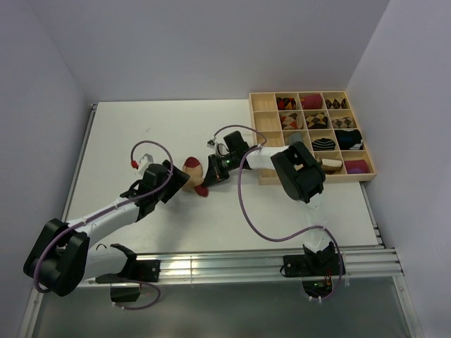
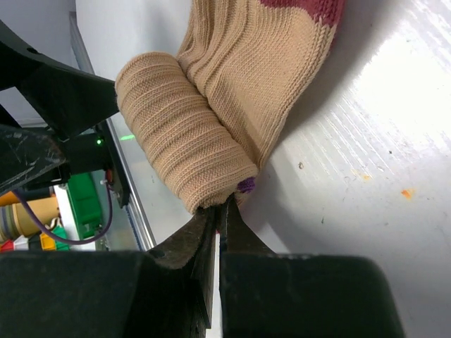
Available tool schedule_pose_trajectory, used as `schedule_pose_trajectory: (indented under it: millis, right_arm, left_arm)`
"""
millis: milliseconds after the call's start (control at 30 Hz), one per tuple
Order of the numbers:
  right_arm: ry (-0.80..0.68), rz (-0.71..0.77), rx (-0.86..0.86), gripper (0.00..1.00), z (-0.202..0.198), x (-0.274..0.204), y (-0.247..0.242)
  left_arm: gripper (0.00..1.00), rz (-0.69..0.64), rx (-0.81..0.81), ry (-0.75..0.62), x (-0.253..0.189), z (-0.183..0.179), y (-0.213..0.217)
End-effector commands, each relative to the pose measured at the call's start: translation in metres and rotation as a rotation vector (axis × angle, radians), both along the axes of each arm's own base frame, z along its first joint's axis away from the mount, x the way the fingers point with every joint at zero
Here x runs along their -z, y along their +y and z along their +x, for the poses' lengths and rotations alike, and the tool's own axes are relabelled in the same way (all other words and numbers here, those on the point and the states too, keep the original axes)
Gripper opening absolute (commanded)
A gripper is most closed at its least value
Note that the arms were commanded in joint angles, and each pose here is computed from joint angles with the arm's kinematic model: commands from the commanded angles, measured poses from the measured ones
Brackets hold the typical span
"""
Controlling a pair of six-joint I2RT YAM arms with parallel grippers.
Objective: Roll the socks
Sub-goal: Roll the sock at the center of the board.
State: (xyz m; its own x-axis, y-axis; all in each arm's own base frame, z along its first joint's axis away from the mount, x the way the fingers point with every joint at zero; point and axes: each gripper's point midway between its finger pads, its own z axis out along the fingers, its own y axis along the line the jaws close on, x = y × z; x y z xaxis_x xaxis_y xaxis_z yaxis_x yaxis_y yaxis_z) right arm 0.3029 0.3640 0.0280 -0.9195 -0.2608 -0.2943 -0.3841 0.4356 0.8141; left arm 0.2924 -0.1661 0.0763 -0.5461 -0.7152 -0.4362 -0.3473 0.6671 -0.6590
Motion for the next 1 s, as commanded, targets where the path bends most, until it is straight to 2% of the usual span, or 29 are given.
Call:
schedule_pose_trajectory:
  millis: [0, 167, 467, 567, 733, 867, 933, 967]
  right_arm:
    - [-0.049, -0.089, 0.023, 0.0, 0.002, 0.01, -0.003]
    - [-0.05, -0.092, 0.012, 0.0, -0.001, 0.011, 0.0]
    - [-0.056, -0.086, 0.006, 0.0, -0.002, 0.01, 0.004]
    - [-0.062, -0.083, 0.0, 0.0, -0.005, 0.009, 0.007]
    - [-0.087, -0.07, -0.002, 0.0, -0.006, 0.004, 0.008]
    - [-0.141, -0.06, 0.004, 0.01, -0.006, -0.009, 0.01]
    - [-0.166, -0.065, 0.005, 0.05, -0.01, -0.009, 0.01]
    - [-0.201, -0.07, 0.022, 0.12, -0.007, -0.016, 0.01]
  left_arm:
    - [0.85, -0.04, -0.062, -0.044, -0.004, 0.014, -0.001]
    - [0.82, -0.071, -0.092, -0.045, 0.009, 0.02, 0.0]
    - [0.75, -0.029, -0.142, 0.036, 0.043, 0.022, 0.01]
    - [0.64, -0.016, -0.153, 0.078, 0.055, 0.019, 0.014]
    - [0.54, 0.016, -0.143, 0.123, 0.07, 0.013, 0.019]
    - [0.35, 0.05, -0.123, 0.159, 0.082, 0.012, 0.023]
    - [0.27, 0.105, -0.101, 0.202, 0.093, 0.008, 0.027]
    - [0.21, 0.12, -0.093, 0.216, 0.096, 0.007, 0.027]
